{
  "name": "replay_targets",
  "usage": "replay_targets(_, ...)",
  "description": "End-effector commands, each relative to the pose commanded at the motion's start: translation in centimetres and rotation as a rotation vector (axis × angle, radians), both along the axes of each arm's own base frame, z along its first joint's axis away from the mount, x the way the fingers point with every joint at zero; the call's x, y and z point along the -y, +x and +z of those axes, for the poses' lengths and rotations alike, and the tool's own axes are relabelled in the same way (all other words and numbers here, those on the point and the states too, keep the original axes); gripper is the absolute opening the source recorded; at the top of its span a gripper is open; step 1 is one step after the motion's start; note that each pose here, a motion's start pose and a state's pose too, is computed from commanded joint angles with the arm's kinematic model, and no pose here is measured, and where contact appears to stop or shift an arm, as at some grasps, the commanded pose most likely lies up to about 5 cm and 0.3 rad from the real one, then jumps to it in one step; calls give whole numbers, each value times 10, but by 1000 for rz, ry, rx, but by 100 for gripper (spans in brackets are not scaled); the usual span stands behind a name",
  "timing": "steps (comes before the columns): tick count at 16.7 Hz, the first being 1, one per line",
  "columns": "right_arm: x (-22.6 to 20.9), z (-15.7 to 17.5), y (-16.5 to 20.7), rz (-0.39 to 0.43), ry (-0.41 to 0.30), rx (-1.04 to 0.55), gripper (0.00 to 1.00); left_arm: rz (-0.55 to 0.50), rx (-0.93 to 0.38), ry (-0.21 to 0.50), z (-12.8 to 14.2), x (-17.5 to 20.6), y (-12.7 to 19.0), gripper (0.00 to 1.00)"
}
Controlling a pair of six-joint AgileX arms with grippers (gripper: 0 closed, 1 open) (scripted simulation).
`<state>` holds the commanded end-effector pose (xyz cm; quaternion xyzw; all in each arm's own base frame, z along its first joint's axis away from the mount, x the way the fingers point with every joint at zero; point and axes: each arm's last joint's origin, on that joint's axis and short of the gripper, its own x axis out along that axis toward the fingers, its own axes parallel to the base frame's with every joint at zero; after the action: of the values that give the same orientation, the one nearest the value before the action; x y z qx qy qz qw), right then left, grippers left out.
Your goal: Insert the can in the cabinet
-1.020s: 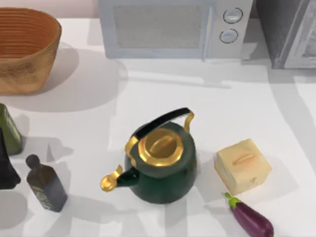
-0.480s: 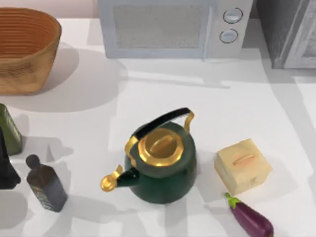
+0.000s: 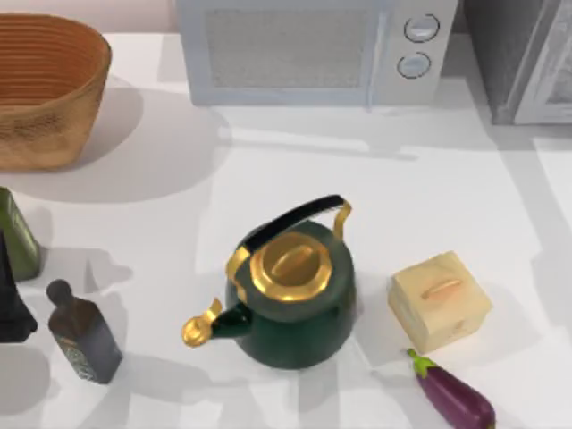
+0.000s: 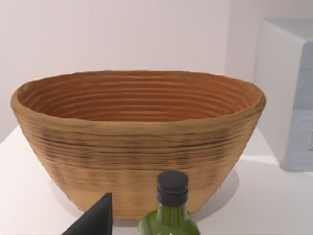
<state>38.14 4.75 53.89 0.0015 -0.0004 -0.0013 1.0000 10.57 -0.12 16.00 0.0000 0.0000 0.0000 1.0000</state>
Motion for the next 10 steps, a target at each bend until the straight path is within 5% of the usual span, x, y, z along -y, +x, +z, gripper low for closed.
replay_targets(10, 3, -9, 25, 0, 1, 0, 0, 0, 0, 0, 0, 0, 0, 100)
